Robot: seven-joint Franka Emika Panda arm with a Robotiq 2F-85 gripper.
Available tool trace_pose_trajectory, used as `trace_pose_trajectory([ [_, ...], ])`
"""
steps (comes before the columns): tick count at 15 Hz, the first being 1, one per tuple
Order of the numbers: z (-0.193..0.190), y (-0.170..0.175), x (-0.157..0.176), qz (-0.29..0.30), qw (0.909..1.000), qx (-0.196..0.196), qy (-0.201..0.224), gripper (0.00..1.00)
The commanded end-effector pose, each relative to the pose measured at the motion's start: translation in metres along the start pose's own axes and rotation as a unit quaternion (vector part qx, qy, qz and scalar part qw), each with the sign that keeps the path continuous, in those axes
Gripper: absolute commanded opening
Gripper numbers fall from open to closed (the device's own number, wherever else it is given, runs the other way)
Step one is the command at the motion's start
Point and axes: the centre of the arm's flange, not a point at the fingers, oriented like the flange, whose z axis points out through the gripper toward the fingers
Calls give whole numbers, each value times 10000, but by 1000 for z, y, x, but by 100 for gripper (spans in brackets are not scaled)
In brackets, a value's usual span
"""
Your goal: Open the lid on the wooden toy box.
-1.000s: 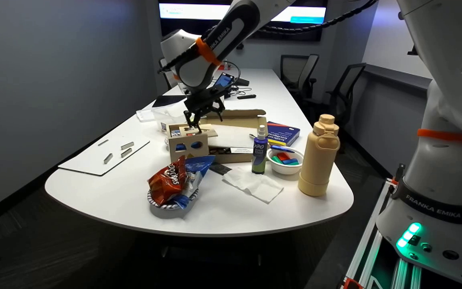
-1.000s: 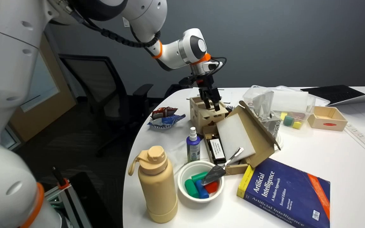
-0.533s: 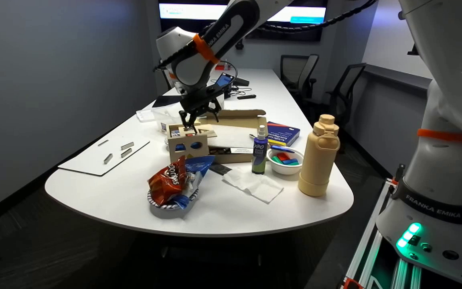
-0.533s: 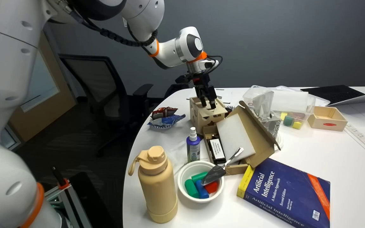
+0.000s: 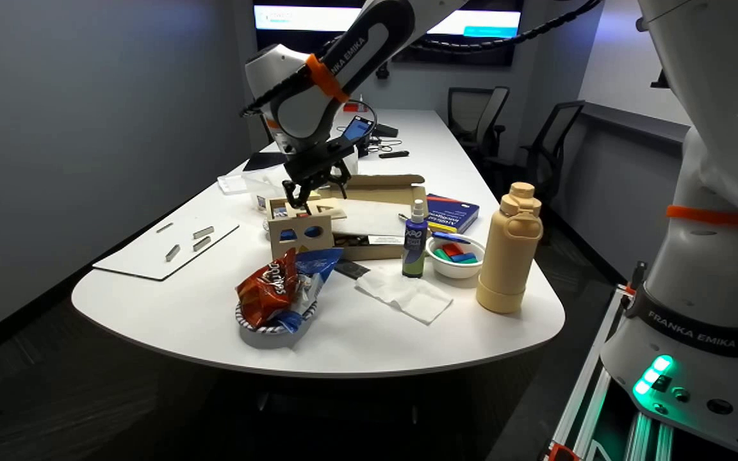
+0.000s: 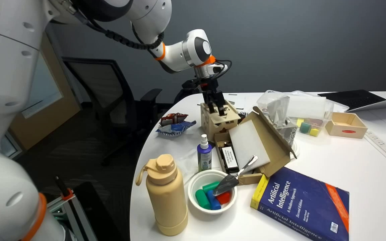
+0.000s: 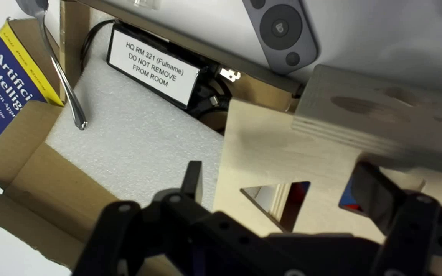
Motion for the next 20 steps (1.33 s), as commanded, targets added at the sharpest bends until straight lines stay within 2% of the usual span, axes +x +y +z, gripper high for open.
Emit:
trace_pose_trajectory([
  [1, 0, 4, -11, -49, 9999, 118, -25, 100],
  [7, 4, 8, -2, 33, 10000, 88, -3, 100],
  [20, 22, 36, 17, 429, 9988, -7, -246, 100],
])
